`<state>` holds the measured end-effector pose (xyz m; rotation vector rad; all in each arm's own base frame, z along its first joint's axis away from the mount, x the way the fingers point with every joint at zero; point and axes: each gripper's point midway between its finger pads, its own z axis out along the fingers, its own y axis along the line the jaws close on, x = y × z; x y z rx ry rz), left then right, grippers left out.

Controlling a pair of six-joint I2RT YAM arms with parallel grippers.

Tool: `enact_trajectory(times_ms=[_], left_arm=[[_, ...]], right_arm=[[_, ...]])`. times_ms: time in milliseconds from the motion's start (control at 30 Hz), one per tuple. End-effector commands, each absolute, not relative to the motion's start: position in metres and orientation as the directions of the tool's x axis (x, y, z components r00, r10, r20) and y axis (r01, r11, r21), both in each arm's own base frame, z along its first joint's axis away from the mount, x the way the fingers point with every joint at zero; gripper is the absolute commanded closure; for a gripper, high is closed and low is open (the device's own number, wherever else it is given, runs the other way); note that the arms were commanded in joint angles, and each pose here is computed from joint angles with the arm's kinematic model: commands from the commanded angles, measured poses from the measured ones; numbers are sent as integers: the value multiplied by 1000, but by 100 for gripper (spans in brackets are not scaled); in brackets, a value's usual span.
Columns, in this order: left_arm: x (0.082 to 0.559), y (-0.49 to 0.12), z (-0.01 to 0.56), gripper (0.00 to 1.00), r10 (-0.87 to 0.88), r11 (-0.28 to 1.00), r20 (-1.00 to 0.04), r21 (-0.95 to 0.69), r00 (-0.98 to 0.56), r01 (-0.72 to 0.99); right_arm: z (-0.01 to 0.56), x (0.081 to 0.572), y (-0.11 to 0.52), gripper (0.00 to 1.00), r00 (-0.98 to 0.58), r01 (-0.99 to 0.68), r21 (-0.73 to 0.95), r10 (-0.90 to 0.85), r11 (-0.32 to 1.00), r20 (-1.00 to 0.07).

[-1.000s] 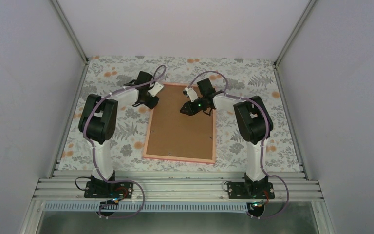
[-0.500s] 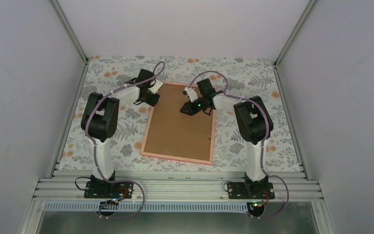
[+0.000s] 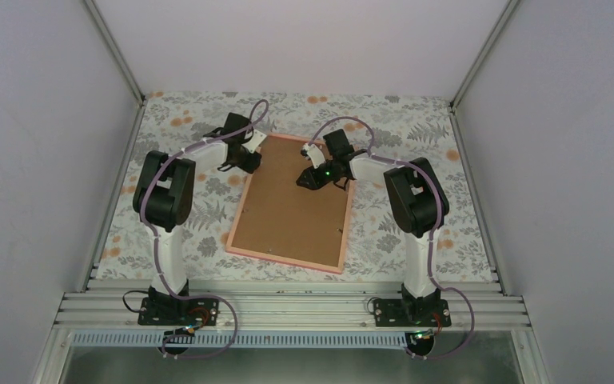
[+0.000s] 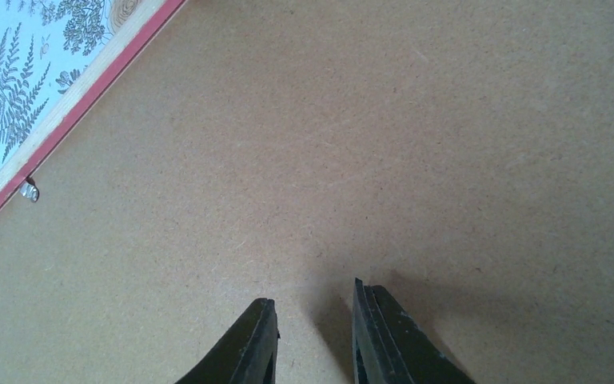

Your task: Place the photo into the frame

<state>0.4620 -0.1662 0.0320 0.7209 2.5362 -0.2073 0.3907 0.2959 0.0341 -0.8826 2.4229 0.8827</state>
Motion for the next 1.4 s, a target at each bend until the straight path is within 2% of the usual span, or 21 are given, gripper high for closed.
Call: enact_trajectory(times_ms=[0, 300, 533, 667, 767, 933, 1000, 1033, 1067, 1100, 1233, 1300, 1367], left_arm=[[435, -172, 13, 65, 519, 795, -435, -68, -735, 602], [443, -173, -2, 63, 543, 781, -441, -49, -715, 623], [448, -174, -7, 76, 527, 784, -454, -66, -718, 617], [452, -177, -10, 77, 489, 805, -451, -98, -747, 585], [456, -177, -2, 66, 450, 824, -469, -110, -760, 556], [475, -166, 42, 45, 431, 836, -569, -42, -701, 548], [482, -160, 69, 32, 452, 827, -613, 17, -648, 562], [485, -157, 82, 22, 458, 824, -635, 40, -622, 565], [486, -154, 97, 6, 466, 817, -659, 64, -591, 573], [486, -150, 110, 1, 470, 812, -679, 84, -563, 577], [482, -139, 161, 0, 477, 811, -750, 175, -458, 558], [477, -133, 175, 0, 480, 815, -754, 195, -448, 546], [463, -137, 180, 0, 501, 771, -746, 155, -439, 618]], right_arm=[[5, 380, 271, 74, -767, -628, 392, -448, 672, -459], [3, 383, 272, 76, -762, -634, 386, -456, 670, -459], [2, 386, 269, 79, -760, -636, 376, -461, 674, -458], [-1, 384, 268, 79, -764, -633, 379, -464, 675, -449], [1, 387, 268, 79, -762, -634, 376, -461, 676, -455], [10, 401, 267, 78, -760, -629, 368, -444, 685, -474], [20, 409, 269, 75, -755, -631, 364, -435, 685, -491], [27, 414, 269, 74, -748, -635, 359, -426, 684, -509], [37, 418, 270, 71, -736, -642, 352, -419, 681, -532], [45, 421, 272, 68, -725, -649, 347, -414, 677, -550], [82, 433, 275, 57, -673, -678, 303, -401, 669, -621], [101, 440, 273, 47, -635, -692, 258, -399, 675, -661], [124, 447, 270, 36, -588, -701, 201, -395, 684, -706]])
